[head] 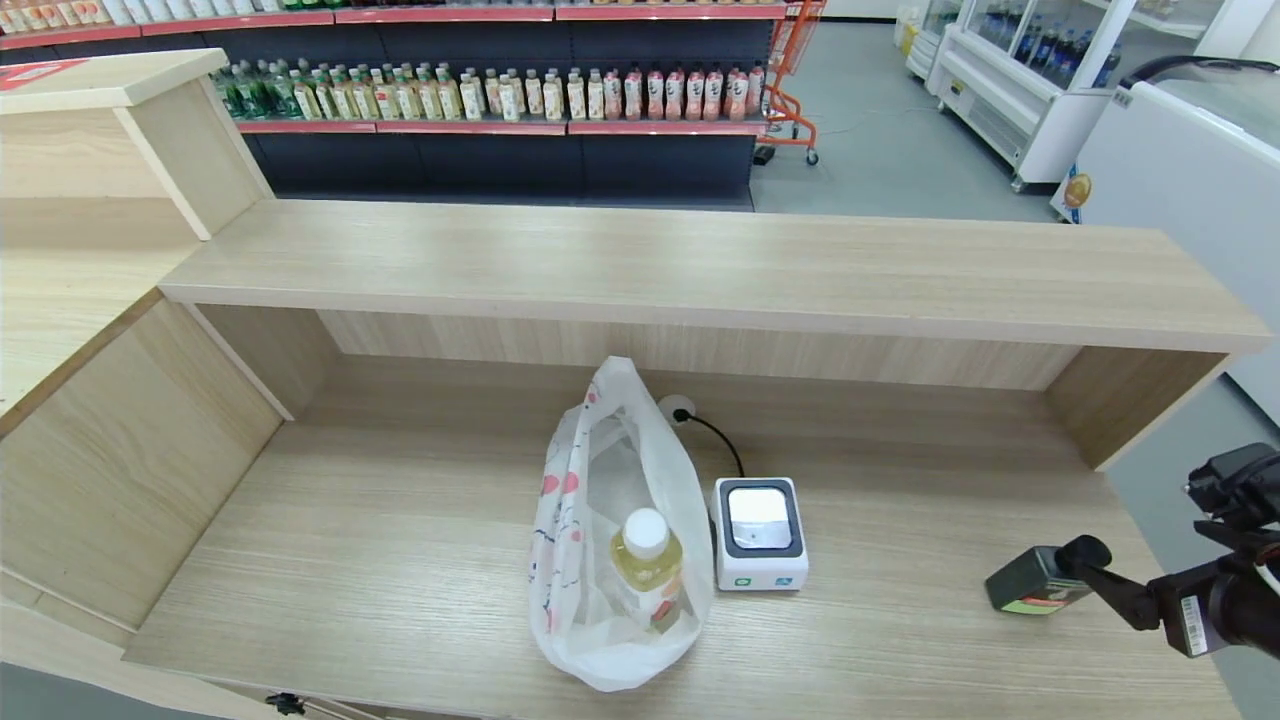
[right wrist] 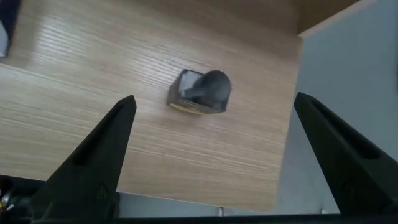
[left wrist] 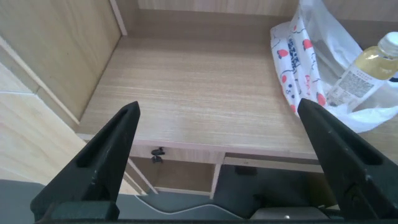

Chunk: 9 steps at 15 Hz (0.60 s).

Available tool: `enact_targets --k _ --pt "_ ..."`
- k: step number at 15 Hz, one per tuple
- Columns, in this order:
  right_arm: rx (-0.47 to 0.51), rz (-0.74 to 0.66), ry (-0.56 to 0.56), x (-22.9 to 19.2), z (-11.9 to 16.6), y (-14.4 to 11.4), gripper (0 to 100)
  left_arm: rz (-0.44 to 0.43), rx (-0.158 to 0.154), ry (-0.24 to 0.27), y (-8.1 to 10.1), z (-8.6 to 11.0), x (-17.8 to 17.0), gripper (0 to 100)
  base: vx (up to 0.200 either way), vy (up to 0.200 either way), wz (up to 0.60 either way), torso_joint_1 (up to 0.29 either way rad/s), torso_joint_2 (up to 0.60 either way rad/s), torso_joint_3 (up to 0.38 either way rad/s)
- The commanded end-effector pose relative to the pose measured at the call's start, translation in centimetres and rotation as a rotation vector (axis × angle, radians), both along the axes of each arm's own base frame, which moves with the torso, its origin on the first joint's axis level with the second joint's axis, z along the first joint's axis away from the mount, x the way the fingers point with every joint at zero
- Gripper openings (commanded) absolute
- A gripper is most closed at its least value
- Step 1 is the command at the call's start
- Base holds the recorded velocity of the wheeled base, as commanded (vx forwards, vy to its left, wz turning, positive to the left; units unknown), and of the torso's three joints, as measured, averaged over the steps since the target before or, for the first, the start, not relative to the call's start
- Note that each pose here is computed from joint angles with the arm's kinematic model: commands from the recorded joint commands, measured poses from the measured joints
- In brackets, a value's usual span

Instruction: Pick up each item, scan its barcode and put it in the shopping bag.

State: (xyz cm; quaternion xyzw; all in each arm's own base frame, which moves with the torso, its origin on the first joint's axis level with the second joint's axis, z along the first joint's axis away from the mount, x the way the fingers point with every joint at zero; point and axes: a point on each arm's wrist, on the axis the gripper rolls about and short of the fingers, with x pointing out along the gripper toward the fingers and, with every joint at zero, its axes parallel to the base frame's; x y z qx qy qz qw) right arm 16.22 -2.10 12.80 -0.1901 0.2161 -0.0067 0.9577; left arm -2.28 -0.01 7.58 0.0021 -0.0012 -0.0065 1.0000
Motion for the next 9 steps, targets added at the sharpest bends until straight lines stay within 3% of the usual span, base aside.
enact_targets --k 1,3,9 --pt "-0.025 -0.001 0.047 0.5 -0.7 -0.2 100 0.001 -0.001 -0.001 0.0 0.0 0.0 100 0.0 -0.2 0.0 -0.002 0.0 -0.002" --pt "-0.086 0.032 0.105 0.9 -1.6 -0.2 100 0.001 -0.004 -0.001 0.0 0.0 0.0 100 0.0 -0.2 0.0 0.0 0.0 0.002" --pt "-0.228 0.116 0.177 1.3 -2.6 -0.3 100 -0.001 -0.006 -0.001 0.0 0.0 0.0 100 0.0 0.0 0.0 0.0 0.0 0.0"
